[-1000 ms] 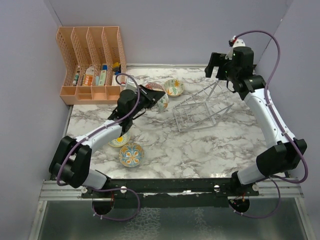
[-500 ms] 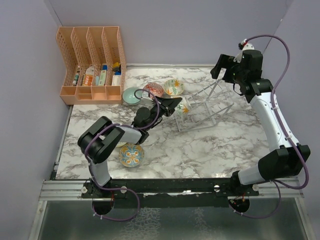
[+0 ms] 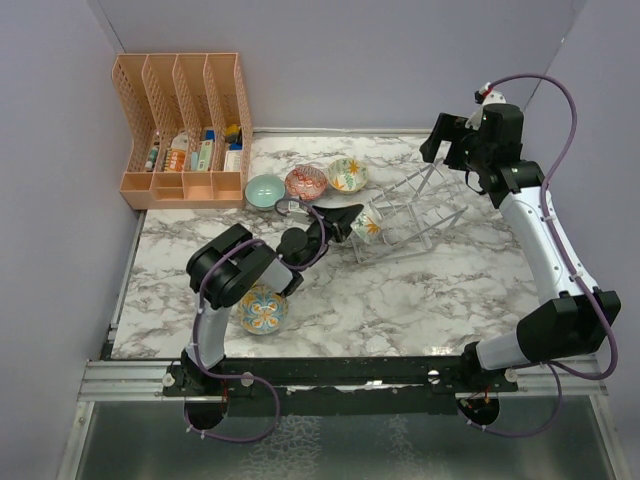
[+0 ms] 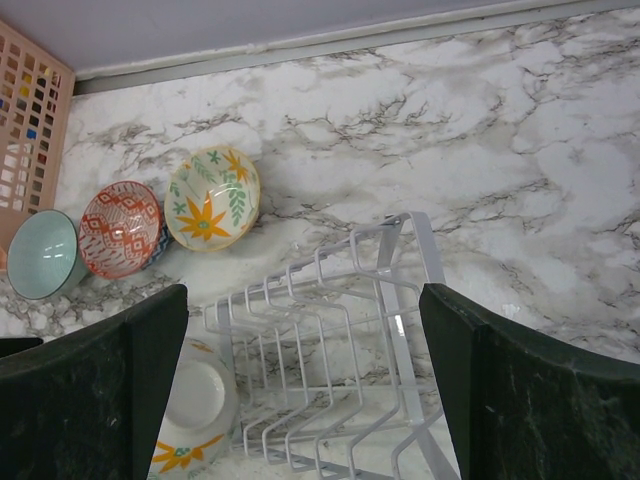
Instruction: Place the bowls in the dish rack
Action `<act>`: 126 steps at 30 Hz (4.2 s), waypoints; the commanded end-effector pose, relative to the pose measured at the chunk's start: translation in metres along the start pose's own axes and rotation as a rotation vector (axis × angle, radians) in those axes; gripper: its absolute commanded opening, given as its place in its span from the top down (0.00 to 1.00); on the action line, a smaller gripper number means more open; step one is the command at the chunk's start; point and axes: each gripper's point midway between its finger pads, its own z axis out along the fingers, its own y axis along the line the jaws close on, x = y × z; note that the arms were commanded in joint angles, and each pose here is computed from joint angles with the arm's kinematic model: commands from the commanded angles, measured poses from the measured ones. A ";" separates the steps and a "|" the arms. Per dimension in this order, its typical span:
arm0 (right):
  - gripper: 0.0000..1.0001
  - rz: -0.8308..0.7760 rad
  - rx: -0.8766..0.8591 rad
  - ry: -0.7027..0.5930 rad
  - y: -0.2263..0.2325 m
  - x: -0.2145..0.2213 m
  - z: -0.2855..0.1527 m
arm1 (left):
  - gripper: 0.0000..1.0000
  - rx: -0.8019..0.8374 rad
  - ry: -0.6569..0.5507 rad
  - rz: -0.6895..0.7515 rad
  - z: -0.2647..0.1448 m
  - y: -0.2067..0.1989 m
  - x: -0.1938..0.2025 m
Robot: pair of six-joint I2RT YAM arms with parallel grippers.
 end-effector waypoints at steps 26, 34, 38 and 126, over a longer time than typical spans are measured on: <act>0.01 -0.016 -0.045 0.010 0.006 0.002 0.010 | 0.84 0.145 0.035 -0.157 0.005 0.004 -0.001; 0.01 -0.012 -0.042 0.012 0.006 0.002 0.013 | 1.00 0.198 0.095 -0.132 0.013 -0.016 0.009; 0.01 -0.015 -0.040 0.005 0.006 0.000 0.013 | 1.00 0.231 0.122 -0.113 0.016 -0.030 0.010; 0.01 -0.021 -0.065 0.029 0.007 -0.001 0.027 | 0.01 0.182 0.443 0.002 0.019 0.003 0.025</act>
